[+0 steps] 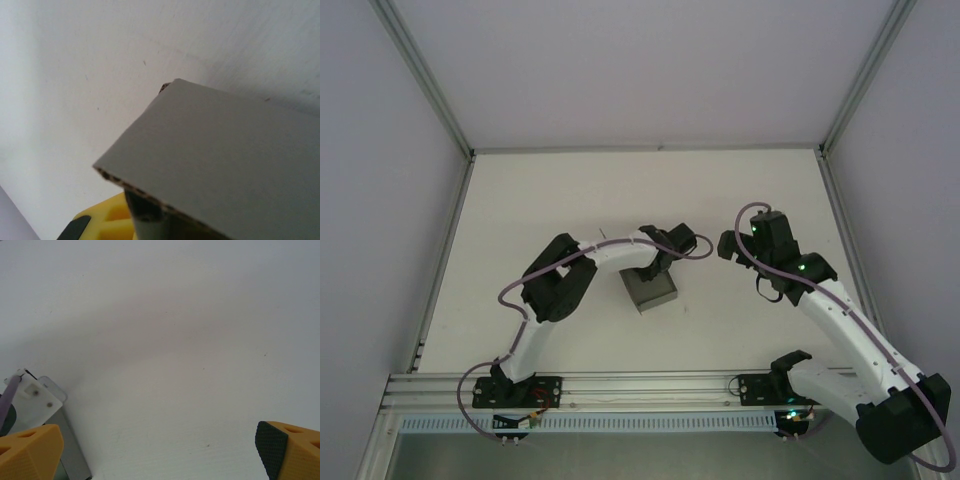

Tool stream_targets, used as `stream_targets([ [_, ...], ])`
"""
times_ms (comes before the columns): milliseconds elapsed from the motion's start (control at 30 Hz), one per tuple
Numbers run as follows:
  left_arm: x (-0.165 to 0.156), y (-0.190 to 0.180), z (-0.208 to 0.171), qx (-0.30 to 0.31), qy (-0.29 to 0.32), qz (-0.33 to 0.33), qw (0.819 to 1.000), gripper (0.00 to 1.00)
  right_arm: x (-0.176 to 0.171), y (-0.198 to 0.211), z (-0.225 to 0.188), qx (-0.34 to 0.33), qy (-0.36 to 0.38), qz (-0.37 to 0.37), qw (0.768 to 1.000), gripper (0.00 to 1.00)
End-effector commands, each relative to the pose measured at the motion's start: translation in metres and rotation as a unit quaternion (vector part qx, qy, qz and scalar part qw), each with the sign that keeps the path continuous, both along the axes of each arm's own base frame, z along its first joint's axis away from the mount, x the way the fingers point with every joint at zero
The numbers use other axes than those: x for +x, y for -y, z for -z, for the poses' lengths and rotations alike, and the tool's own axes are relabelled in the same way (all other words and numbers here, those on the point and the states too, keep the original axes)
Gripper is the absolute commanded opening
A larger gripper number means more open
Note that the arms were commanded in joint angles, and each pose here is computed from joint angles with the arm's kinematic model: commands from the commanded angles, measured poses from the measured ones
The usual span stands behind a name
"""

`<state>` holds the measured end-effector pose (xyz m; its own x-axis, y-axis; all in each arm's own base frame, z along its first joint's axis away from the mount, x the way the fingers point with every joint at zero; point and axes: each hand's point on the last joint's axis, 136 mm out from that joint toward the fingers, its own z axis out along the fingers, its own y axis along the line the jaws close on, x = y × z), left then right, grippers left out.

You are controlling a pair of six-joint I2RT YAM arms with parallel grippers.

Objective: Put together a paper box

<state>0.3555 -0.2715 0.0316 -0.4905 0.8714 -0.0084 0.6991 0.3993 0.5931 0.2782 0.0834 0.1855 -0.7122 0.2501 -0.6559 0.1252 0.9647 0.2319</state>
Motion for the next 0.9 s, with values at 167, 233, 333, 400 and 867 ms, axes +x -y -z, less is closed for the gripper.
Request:
stream_targets([
  [167, -0.003, 0.027, -0.027, -0.092, -0.011, 0.043, 0.995, 0.67, -0.006, -0.003, 0.002, 0.015, -0.014, -0.012, 1.0, 1.0],
  [233, -0.012, 0.033, -0.048, -0.117, -0.031, 0.067, 0.99, 0.77, -0.008, -0.007, 0.001, 0.021, -0.015, -0.027, 0.999, 1.0],
  [333, -0.028, 0.039, -0.073, -0.145, -0.059, 0.109, 0.982, 1.0, -0.007, -0.01, -0.003, 0.021, -0.012, -0.043, 0.999, 1.0],
  [400, -0.038, 0.04, -0.089, -0.153, -0.074, 0.132, 0.977, 1.0, -0.006, -0.011, -0.007, 0.021, -0.007, -0.046, 0.999, 1.0],
  [867, 0.022, -0.079, -0.291, -0.508, 0.158, -0.159, 0.832, 1.0, 0.041, -0.093, -0.013, 0.032, 0.039, -0.319, 0.946, 1.0],
])
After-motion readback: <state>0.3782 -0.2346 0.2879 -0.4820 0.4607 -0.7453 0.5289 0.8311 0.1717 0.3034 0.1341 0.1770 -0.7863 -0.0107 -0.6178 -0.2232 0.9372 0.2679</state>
